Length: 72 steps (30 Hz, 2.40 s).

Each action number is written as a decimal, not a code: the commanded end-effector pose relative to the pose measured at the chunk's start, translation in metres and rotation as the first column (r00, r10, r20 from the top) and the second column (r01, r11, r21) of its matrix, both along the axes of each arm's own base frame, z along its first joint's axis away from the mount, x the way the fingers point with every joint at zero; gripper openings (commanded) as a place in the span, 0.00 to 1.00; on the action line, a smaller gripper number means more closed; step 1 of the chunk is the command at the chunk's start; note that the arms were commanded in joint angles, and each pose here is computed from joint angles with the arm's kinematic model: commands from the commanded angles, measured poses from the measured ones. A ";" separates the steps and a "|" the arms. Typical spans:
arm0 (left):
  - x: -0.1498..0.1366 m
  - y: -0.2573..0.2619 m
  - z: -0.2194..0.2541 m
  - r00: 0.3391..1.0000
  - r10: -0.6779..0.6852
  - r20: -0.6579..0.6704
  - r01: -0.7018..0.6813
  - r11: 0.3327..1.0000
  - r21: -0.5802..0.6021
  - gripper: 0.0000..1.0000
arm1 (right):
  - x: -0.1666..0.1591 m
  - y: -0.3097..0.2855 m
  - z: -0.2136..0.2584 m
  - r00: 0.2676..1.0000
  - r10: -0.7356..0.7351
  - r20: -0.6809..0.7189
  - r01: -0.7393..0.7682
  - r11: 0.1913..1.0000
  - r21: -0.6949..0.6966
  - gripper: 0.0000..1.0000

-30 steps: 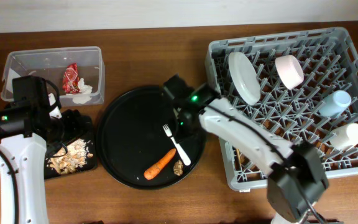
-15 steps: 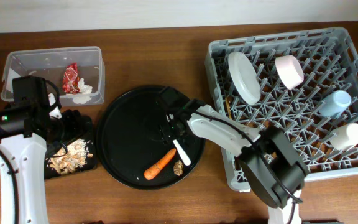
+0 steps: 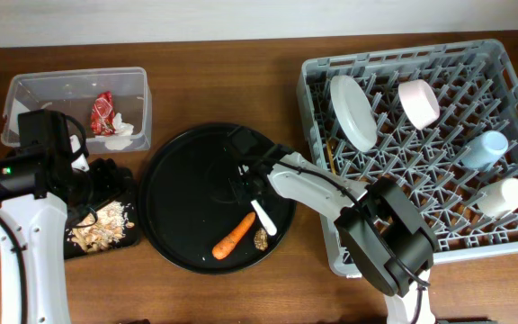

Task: Sort waste into correct bins and load items into the dishwasher rack
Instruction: 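Grasp the white plastic fork with the right gripper, then place the fork into the rack and release, then grasp the orange carrot with the left gripper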

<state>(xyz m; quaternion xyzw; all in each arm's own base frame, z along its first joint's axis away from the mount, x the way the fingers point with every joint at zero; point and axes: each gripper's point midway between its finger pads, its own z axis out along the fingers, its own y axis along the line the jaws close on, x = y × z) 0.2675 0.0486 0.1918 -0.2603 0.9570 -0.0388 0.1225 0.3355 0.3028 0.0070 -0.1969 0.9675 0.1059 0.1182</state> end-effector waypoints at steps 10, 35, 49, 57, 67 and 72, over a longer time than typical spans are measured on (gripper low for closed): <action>0.000 0.003 0.002 1.000 0.002 0.006 -0.002 1.000 0.014 0.71 | -0.007 -0.005 -0.003 0.999 -0.003 -0.038 0.002 0.999 -0.034 0.10; 0.000 0.003 0.002 1.000 0.002 0.005 -0.002 1.000 0.013 0.71 | 0.010 -0.177 0.141 0.960 -0.279 -0.018 0.265 0.929 -0.257 0.04; 0.000 0.003 0.002 1.000 0.002 0.005 -0.002 1.000 0.013 0.71 | 0.005 -0.199 0.098 0.970 -0.228 -0.083 0.199 0.944 -0.262 0.32; -0.001 0.001 0.002 1.000 -0.012 0.003 0.012 1.000 0.009 0.72 | 0.010 -0.197 0.128 0.969 -0.247 -0.024 0.236 0.946 -0.221 0.38; 0.014 -0.085 0.005 0.921 -0.383 0.065 0.385 0.923 -0.019 0.80 | -0.010 -0.267 0.213 0.859 -0.511 0.033 0.510 0.860 0.040 0.77; 0.007 -0.152 -0.015 0.794 -0.608 0.009 0.608 0.793 -0.031 0.80 | -0.030 -0.325 0.204 0.800 -0.599 -0.041 0.599 0.801 -0.013 0.77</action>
